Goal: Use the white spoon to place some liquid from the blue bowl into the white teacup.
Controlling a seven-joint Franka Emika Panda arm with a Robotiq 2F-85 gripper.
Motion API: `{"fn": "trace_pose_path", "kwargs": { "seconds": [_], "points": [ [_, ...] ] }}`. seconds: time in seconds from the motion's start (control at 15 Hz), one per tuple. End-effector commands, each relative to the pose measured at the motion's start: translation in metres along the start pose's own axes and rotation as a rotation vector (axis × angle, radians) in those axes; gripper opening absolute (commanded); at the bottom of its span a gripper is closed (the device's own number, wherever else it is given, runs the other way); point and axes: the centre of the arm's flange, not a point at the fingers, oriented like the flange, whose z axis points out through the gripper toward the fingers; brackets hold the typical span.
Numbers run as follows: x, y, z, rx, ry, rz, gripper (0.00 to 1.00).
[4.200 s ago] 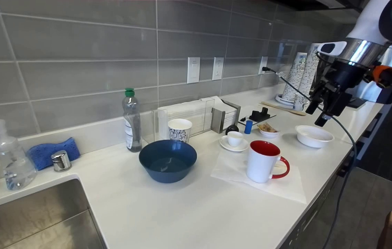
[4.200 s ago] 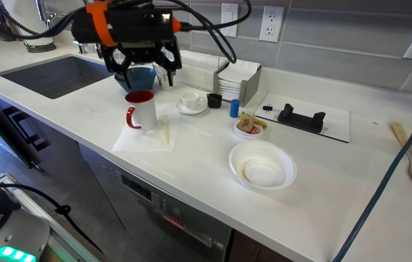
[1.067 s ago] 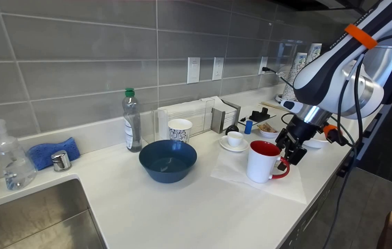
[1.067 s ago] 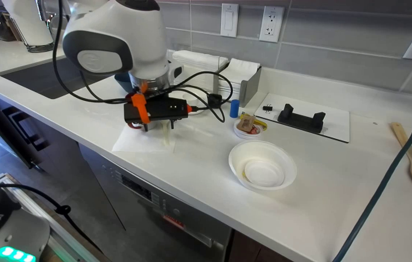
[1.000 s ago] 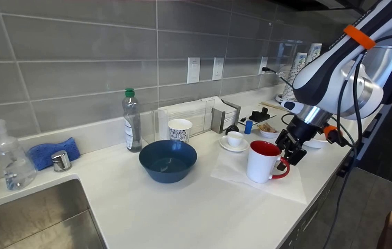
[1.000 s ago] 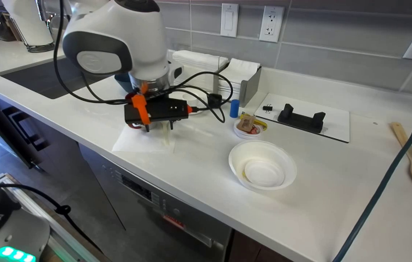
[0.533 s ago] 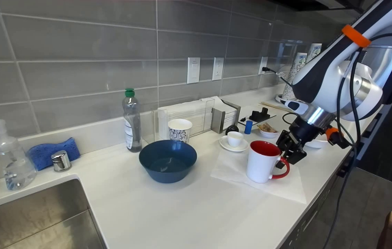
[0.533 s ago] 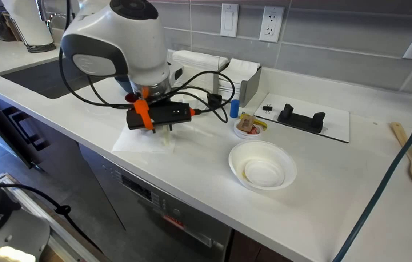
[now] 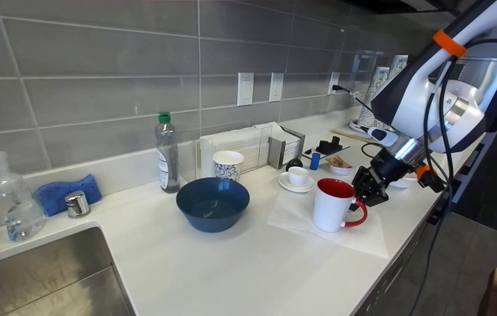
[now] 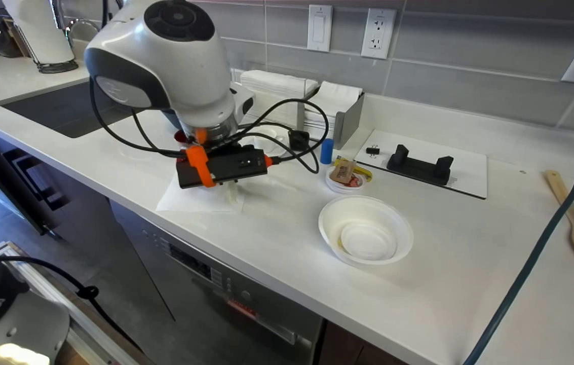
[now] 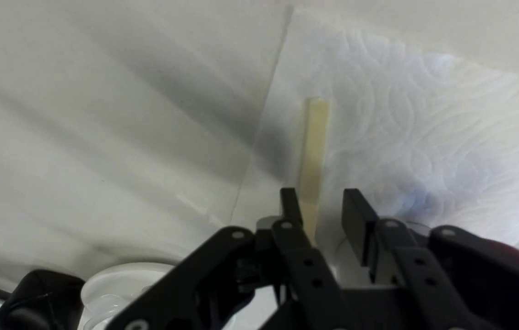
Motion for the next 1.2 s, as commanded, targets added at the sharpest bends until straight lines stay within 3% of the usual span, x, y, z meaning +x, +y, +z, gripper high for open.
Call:
{"fn": "trace_pose_path", "kwargs": {
  "seconds": [0.0, 0.07, 0.13, 0.2, 0.33, 0.4, 0.6, 0.87, 1.13],
  "points": [
    [-0.009, 0.000, 0.017, -0.033, 0.041, -0.010, 0.32],
    [-0.010, 0.000, 0.017, -0.035, 0.051, -0.008, 0.35],
    [-0.010, 0.000, 0.018, -0.035, 0.062, -0.006, 0.21],
    [-0.011, 0.000, 0.018, -0.037, 0.070, -0.003, 0.33],
    [-0.013, 0.000, 0.020, -0.034, 0.084, -0.001, 0.25],
    [-0.013, -0.001, 0.022, -0.030, 0.093, 0.000, 0.14],
    [-0.013, -0.003, 0.026, -0.025, 0.109, -0.007, 0.12],
    [-0.015, -0.002, 0.030, -0.033, 0.110, -0.025, 0.28],
    [-0.016, 0.001, 0.031, -0.036, 0.112, -0.041, 0.31]
  ]
}}
